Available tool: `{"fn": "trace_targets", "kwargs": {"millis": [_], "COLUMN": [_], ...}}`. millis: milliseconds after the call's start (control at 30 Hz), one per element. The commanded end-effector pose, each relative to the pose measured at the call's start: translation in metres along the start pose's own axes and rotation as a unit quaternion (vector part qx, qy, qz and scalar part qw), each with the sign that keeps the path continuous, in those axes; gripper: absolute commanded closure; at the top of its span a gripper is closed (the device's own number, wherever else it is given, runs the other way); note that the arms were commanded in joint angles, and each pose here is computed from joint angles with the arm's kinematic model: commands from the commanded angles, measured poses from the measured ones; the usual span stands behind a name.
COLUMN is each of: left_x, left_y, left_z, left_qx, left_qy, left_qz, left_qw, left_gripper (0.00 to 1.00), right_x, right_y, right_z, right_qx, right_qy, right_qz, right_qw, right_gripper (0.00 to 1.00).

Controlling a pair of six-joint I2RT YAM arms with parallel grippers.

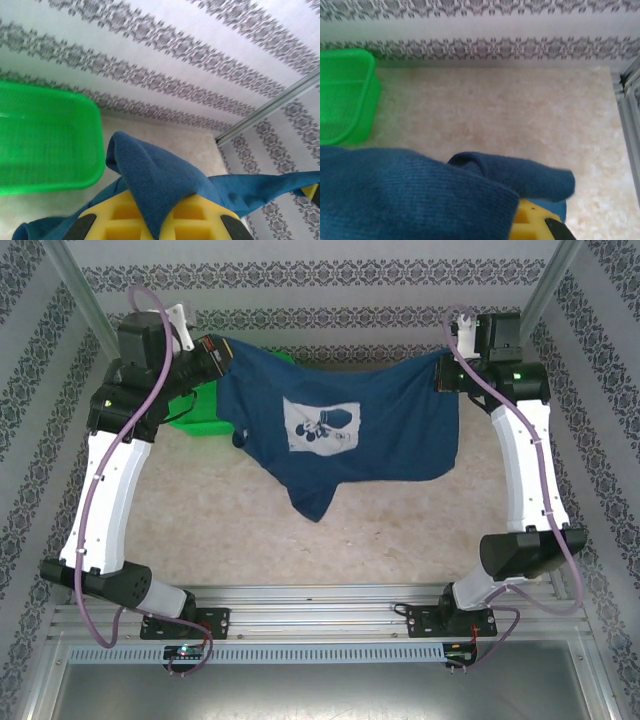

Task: Fold and stack the t-shirts

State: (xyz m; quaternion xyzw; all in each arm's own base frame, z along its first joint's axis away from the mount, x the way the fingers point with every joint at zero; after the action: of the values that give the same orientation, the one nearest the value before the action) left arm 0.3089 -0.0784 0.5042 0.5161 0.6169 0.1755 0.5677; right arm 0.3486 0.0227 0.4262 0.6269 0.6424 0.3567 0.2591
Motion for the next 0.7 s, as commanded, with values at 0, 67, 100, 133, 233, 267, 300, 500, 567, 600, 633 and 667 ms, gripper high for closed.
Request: {"fn": "trace_targets", "kwargs": {"millis": [0, 67, 100, 133, 233, 267, 300, 500, 567, 600, 633, 667], "left_x": [-0.002, 0.012, 0.02, 0.033, 0.068, 0.077, 0.089, 0.131, 0.139, 0.141, 0.144, 0.146], "left_y": [-0.002, -0.03, -0.046, -0.067, -0.132, -0.15, -0.172, -0.238, -0.25, -0.253, -0.256, -0.259], "left_z": [-0.029, -0.035, -0.037, -0.04, -0.043, -0.045, -0.047, -0.054, -0.048, -0.046, -0.044, -0.043], "left_qx": [-0.025, -0.01, -0.005, 0.005, 0.052, 0.065, 0.082, 0.152, 0.169, 0.173, 0.176, 0.178], "left_qy": [-0.016, -0.008, -0.006, 0.005, 0.033, 0.045, 0.059, 0.148, 0.163, 0.167, 0.172, 0.178], "left_qz": [0.032, 0.017, 0.004, -0.016, -0.081, -0.097, -0.117, -0.141, -0.148, -0.15, -0.151, -0.153], "left_qw": [0.999, 1.0, 1.0, 1.0, 0.995, 0.992, 0.988, 0.967, 0.961, 0.959, 0.957, 0.956], "left_gripper": [1.0, 1.0, 1.0, 1.0, 1.0, 1.0, 1.0, 1.0, 1.0, 1.0, 1.0, 1.0], "right_x": [0.003, 0.007, 0.009, 0.01, 0.016, 0.02, 0.024, 0.031, 0.033, 0.033, 0.034, 0.035], "right_y": [-0.031, -0.07, -0.09, -0.116, -0.186, -0.21, -0.231, -0.294, -0.292, -0.291, -0.29, -0.288], "right_z": [-0.011, -0.011, -0.009, -0.004, 0.014, 0.021, 0.028, 0.054, 0.061, 0.065, 0.069, 0.073], "right_qx": [0.01, 0.022, 0.027, 0.038, 0.085, 0.109, 0.134, 0.268, 0.292, 0.304, 0.321, 0.336], "right_qy": [-0.004, 0.004, 0.015, 0.022, 0.046, 0.051, 0.06, 0.053, 0.056, 0.051, 0.049, 0.043], "right_qz": [-0.016, -0.007, 0.002, 0.019, 0.058, 0.066, 0.068, 0.051, 0.049, 0.049, 0.045, 0.046], "right_qw": [1.0, 1.0, 1.0, 0.999, 0.994, 0.991, 0.987, 0.961, 0.953, 0.95, 0.945, 0.94], "right_gripper": [0.93, 0.92, 0.91, 0.91, 0.9, 0.9, 0.89, 0.83, 0.78, 0.74, 0.66, 0.57]}}
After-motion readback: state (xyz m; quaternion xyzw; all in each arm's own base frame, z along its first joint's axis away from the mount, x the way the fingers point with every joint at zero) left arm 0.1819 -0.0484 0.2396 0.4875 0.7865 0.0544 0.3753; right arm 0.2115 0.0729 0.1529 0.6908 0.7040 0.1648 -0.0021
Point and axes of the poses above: each hand's point on the last joint's axis, 136 mm out from that joint toward the fingers, its own z axis out along the fingers, its own x axis along the line the jaws close on, y = z × x, the point moved 9 cm from there along -z, back along the fingers
